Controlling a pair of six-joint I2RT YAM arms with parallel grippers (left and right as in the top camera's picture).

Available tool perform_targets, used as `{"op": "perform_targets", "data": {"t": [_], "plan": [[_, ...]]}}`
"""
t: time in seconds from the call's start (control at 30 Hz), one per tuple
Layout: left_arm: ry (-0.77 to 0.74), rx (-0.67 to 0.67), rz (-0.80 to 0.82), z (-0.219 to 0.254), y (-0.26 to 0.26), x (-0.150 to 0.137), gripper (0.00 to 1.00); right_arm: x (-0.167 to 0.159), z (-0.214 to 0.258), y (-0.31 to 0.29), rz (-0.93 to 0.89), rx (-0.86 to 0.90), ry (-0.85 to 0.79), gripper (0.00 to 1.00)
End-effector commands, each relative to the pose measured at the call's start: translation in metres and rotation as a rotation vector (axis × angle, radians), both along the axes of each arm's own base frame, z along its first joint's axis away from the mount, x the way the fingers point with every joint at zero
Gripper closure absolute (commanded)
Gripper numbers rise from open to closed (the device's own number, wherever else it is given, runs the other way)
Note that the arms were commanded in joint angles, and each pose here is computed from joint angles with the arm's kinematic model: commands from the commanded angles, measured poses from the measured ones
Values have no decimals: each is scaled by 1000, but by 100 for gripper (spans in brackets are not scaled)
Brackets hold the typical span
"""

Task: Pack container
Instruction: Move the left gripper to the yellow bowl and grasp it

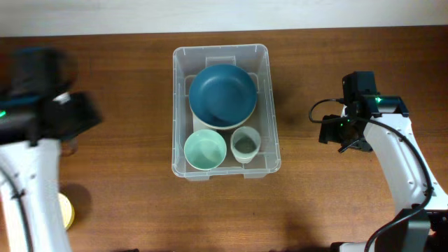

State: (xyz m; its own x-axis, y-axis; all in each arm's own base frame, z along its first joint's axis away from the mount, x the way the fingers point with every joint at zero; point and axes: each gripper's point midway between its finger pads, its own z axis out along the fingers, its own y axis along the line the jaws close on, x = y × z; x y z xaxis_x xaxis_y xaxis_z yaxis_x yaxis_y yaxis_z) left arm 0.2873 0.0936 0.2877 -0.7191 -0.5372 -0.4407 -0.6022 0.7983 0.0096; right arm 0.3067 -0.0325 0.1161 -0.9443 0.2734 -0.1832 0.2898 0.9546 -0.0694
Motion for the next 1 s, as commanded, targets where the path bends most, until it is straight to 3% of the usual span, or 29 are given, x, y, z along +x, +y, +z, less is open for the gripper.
{"op": "perform_targets", "data": {"t": [0.0,0.2,0.37,0.57,0.97], "plan": [[132,-70,254,-49,44,-34,13,5,4,-1,-7,-1,-16,21],[224,-220,452,-128,75,-73,7,5,4,-1,-7,-1,-16,21],[248,-248,541,-181,87,-96,8,5,4,-1,-7,0,-16,21],[196,-191,575,-215,105,-94,8,5,4,0,-6,7,-16,21],[302,-220,579,-273,116,-87,11,5,4,0,-5,6,-16,21]]}}
